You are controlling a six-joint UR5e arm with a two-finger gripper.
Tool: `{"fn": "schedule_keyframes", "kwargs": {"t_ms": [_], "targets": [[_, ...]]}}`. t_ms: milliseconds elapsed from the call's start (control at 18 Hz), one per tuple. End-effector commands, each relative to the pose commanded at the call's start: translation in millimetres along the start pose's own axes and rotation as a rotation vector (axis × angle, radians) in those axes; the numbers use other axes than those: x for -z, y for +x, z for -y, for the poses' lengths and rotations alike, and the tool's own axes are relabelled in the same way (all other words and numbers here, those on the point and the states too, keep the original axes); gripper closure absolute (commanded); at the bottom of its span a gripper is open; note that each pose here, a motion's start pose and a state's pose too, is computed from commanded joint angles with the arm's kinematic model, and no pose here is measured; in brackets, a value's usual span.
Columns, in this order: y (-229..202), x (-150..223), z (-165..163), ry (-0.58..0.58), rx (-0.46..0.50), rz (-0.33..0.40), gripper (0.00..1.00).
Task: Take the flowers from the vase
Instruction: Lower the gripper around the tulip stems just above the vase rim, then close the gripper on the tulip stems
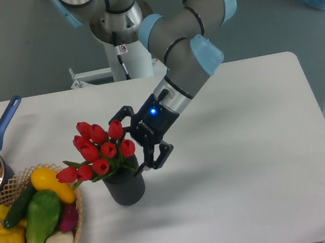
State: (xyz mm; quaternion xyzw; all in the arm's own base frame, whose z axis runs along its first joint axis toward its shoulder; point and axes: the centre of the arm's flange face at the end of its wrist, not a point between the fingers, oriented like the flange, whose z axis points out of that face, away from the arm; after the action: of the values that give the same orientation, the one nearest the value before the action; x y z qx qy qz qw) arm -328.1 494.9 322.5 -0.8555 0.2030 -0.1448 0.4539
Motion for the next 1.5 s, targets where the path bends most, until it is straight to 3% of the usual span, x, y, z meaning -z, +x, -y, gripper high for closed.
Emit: {"fn": "schedule_keyframes", "kwargs": {"t_ms": [722,1500], "targets": [[-1.8,-8.2,-5.1,0.007,-0.016,-0.013,0.13],[-1.5,-7.4,-4.7,0.032,-0.042,-0.017,0.47]]}}
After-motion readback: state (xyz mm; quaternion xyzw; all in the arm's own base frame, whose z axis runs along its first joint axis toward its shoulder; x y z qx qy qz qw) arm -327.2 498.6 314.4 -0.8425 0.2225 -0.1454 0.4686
